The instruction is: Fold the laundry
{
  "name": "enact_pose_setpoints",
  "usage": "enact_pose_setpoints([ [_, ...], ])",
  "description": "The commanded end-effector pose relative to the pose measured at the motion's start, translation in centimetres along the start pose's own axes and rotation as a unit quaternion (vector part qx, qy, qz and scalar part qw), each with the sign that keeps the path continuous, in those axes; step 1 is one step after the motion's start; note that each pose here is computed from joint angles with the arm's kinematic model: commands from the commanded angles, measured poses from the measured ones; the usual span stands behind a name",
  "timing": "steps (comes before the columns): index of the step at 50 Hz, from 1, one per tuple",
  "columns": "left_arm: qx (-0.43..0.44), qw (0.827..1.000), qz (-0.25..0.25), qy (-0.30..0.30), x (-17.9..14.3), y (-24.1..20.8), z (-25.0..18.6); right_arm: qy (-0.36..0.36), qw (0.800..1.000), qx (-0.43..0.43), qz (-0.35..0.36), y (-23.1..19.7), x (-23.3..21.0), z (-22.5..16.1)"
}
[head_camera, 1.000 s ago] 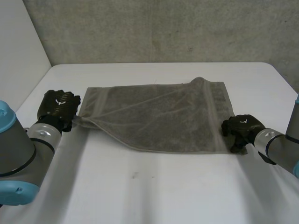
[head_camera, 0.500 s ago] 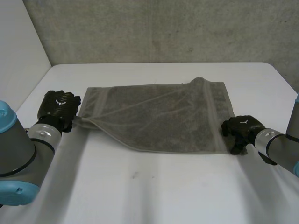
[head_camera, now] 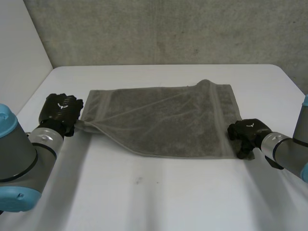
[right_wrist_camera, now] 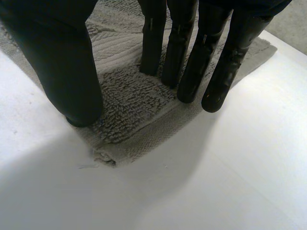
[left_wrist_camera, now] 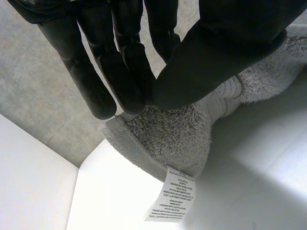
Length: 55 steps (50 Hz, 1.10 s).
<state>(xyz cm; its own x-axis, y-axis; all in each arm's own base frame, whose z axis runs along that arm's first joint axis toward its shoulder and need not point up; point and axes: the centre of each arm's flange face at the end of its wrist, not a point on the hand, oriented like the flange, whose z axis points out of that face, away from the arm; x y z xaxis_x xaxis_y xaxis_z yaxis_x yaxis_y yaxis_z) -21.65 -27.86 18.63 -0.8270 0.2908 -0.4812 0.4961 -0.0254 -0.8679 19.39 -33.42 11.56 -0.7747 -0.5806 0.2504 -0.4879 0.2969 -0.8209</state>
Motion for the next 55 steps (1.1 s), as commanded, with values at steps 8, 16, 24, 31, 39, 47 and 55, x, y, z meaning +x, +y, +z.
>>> enact_pose_setpoints([
  [8, 0.000, 1.000, 0.000, 0.000, 0.0, 0.0, 0.0, 0.008, 1.000, 0.008, -0.002, -0.6, 0.4, 0.1],
  [16, -0.001, 1.000, 0.000, -0.001, 0.0, 0.0, 0.0, 0.015, 1.000, 0.018, 0.003, -1.4, 0.6, -0.5],
  [24, 0.000, 1.000, 0.000, 0.000, 0.0, 0.0, 0.0, 0.011, 1.000, 0.013, 0.010, -1.0, 0.4, -0.3],
  [31, -0.001, 1.000, 0.000, -0.001, 0.0, 0.0, 0.0, 0.009, 1.000, 0.011, 0.010, -0.8, 0.3, -0.1],
  [39, -0.001, 1.000, 0.001, 0.001, 0.1, 0.0, 0.0, 0.008, 1.000, 0.010, 0.008, -0.8, 0.3, -0.1],
  [47, -0.001, 1.000, 0.001, -0.001, -0.1, 0.0, 0.0, 0.015, 1.000, 0.010, 0.012, -1.5, 0.6, -1.1],
  [55, -0.001, 1.000, 0.001, -0.001, 0.0, 0.0, 0.0, 0.001, 1.000, -0.014, 0.023, -1.5, 0.2, -2.4],
])
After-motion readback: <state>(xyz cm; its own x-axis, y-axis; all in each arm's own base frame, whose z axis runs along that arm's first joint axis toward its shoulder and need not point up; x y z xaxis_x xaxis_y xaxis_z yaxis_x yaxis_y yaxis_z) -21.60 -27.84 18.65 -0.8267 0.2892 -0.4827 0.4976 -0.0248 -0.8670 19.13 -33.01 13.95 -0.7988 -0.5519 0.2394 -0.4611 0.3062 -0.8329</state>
